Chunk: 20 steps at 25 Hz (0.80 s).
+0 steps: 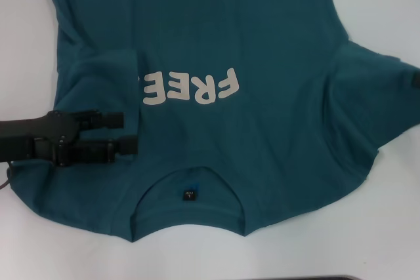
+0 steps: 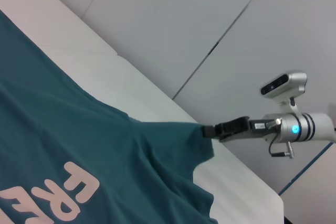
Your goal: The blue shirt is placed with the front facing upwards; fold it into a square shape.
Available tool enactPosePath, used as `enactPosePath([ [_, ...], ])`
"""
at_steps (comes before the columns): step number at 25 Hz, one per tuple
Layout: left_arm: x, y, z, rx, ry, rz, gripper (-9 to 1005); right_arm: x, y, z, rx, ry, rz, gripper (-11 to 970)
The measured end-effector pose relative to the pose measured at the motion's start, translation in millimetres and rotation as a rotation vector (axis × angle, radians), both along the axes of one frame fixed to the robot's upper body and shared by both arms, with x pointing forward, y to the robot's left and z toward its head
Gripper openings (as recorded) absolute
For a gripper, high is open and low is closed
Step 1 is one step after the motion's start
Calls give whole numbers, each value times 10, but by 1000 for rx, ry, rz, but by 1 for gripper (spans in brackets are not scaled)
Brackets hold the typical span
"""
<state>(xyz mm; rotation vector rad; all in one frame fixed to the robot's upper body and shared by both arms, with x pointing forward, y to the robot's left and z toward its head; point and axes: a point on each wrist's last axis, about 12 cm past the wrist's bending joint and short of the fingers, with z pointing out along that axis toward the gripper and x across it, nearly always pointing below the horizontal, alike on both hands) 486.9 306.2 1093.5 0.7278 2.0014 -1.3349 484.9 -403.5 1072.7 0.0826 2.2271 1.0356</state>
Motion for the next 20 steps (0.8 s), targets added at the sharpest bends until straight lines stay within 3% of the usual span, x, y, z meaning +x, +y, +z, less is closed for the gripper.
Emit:
enactPosePath([
  [8,25,-20,-10,-5,6,-2,900,82,52,170,37,-65,53,87],
  [20,34,-11,-5,0,1,-1,901,260,291,235,70,-95,134,105],
])
